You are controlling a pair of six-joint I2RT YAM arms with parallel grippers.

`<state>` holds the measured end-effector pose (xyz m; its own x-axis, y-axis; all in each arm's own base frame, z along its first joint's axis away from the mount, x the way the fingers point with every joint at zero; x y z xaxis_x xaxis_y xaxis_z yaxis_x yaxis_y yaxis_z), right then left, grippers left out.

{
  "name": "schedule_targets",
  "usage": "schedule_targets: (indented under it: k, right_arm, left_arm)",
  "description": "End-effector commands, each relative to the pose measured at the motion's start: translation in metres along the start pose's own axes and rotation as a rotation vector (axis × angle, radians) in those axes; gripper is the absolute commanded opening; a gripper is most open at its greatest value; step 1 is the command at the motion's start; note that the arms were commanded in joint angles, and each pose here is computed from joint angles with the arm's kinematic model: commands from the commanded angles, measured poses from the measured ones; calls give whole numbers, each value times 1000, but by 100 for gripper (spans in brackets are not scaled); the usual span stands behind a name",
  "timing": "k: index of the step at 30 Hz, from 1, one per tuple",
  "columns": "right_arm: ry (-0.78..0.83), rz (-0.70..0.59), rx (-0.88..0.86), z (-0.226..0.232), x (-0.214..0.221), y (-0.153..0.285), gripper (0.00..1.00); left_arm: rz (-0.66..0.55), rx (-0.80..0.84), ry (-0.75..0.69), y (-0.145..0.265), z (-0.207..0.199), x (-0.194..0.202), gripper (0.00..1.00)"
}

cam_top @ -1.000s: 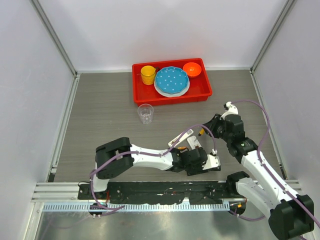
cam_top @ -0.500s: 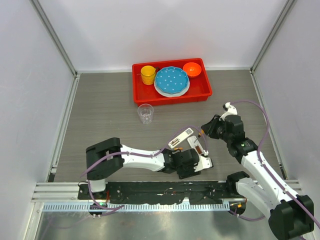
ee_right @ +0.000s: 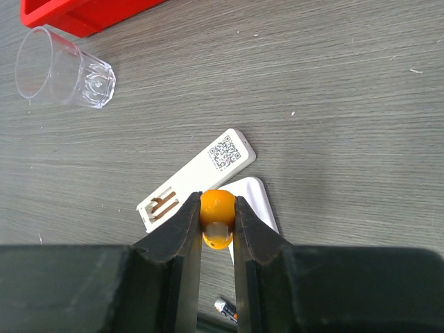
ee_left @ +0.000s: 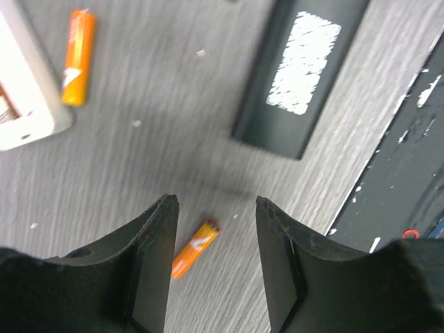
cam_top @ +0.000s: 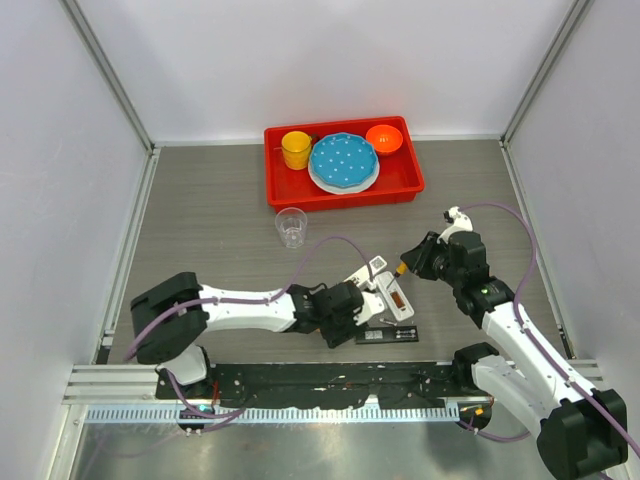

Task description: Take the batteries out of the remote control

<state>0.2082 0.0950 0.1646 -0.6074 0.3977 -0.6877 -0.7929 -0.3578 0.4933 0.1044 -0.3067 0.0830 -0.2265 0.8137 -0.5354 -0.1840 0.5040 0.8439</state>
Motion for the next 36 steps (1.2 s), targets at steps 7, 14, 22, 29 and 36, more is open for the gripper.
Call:
schedule_targets:
  k: [7,14,22,29,36]
  right_arm:
    - [19,-59,-51,8,-13,0,1]
    - [16,-54,-53,8,-11,-1,1]
    - [31,-58,-46,8,-13,1,1]
    - [27,-49,-35,4,-9,-1,1]
    - [29,-43,-31,4,-9,-2,1]
  left_arm:
    - [-172,111,24,31,-5,-37,69]
    - [-141,124,-53,7,-8,-67,76]
    - [-27,131,-107,-30,-17,-59,67]
    - [32,104,-106,-39,-17,-44,46]
    - [46,17,-94,-22,-8,-27,29]
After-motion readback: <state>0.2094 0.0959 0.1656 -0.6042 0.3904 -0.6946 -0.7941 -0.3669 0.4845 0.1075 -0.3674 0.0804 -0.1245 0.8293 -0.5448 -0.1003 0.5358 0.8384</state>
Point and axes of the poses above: each gripper's point midway between its finger pads, its own y axis back along the fingers, its own z axis along the line the jaws close on, x = y × z, the point moved 7 cm from there along y, back along the fingers, and after that the axes turned 3 degrees about -y, right-handed, at the moved point
